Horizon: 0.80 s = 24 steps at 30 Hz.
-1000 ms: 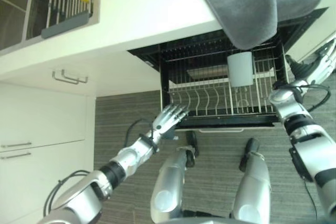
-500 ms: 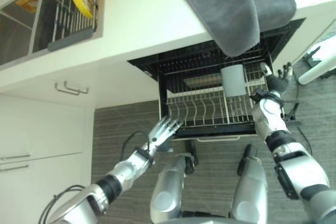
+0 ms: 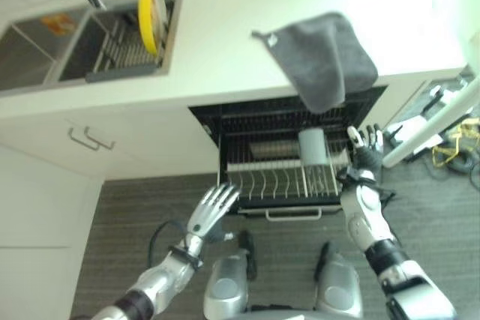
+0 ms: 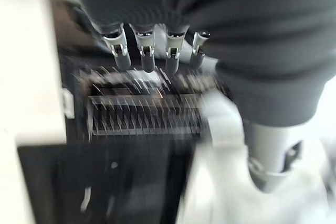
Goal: Place the dishes in the dishwasher.
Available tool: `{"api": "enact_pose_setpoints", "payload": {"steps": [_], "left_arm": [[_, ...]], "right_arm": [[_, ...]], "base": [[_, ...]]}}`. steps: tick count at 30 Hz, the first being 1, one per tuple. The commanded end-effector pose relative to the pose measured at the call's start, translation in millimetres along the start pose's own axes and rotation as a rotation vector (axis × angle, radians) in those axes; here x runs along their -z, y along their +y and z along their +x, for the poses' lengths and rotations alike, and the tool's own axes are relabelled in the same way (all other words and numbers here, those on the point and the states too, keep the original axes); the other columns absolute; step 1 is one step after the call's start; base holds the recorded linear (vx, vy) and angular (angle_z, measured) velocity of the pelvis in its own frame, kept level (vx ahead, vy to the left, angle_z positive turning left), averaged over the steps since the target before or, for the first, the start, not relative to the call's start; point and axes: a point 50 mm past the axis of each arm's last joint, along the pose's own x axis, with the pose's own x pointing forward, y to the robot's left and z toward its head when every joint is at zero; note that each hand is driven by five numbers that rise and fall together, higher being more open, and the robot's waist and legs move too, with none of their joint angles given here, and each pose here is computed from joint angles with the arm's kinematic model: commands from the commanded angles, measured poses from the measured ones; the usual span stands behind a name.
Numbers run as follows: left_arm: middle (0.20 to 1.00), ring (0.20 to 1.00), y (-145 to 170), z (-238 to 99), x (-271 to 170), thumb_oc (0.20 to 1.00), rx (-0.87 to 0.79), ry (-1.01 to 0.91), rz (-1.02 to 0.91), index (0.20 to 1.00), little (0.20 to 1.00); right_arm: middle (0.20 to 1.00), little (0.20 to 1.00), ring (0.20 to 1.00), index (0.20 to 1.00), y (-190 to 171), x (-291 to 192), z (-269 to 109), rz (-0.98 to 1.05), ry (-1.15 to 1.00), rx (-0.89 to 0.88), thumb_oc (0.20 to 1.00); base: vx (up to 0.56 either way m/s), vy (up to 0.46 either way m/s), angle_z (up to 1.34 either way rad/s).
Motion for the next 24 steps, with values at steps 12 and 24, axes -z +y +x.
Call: {"api": "enact_pose_setpoints", "payload": {"steps": [12,24], "left_arm": [[1.0,1.0,112,37,-12,1.0,-0.593,-0.073,-1.09,1.0,1.0],[1.0,1.0,159,52,-32,1.0,-0.433,-0.257,-1.085,1.0,1.0]], "right_arm": [[1.0,1.0,1.0,1.0,-3,-58,-33,-0.023,-0.25,-0.359,1.0],[1.0,1.0,1.0,1.0,22,-115,-36,-0.15,-0.458,-0.646,1.0]], "base": [[0.02,0.022,0.0],[-0.02,0.054,-0.13]]}}
